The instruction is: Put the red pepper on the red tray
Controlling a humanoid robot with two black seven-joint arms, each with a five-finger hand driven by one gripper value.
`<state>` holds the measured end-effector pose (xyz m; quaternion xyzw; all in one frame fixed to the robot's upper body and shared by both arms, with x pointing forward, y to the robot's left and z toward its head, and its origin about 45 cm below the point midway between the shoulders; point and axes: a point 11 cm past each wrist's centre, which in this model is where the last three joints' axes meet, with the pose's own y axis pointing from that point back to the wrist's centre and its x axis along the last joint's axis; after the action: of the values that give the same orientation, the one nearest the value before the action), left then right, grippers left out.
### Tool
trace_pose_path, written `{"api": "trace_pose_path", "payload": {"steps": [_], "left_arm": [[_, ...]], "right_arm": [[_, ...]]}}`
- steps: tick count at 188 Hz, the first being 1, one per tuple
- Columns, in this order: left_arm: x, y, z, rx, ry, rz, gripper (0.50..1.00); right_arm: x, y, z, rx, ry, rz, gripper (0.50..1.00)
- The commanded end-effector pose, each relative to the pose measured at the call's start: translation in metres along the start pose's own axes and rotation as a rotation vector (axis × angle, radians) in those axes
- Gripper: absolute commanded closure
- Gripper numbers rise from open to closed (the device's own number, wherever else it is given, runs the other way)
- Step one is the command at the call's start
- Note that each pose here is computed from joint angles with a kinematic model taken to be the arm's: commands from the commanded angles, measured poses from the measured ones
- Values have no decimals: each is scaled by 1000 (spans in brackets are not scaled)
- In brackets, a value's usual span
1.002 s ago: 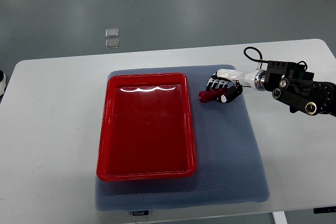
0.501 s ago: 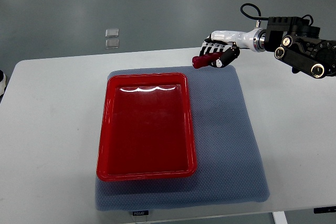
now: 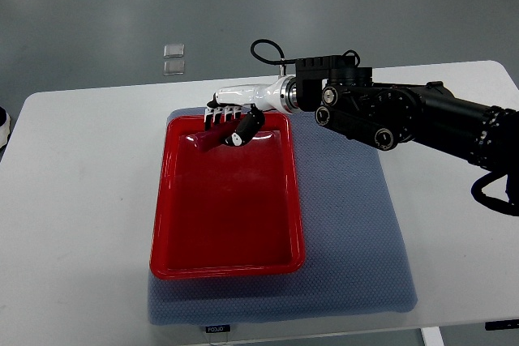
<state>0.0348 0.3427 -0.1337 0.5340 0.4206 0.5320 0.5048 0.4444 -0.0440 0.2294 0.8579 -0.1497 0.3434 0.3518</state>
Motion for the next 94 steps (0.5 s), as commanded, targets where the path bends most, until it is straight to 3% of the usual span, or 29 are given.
{"api": "trace_pose_path", "payload": {"steps": [1,32,81,87,94], "left_arm": [[0,0,0,1,-1,0,500],[0,0,0,1,-1,0,500],[0,0,-2,4,1,1,500],[0,0,-2,4,2,1,500],[0,0,-2,4,2,1,500]], "right_arm": [[-15,-3,10,-16,-19,-10,1000],[-42,-4,32,-53,-52,-27,1000],[-50,-5,36,-60,-56,-28,1000],[-51,-5,36,-60,-57,-27,965],[-52,-5,37,-58,-63,-27,873]]}}
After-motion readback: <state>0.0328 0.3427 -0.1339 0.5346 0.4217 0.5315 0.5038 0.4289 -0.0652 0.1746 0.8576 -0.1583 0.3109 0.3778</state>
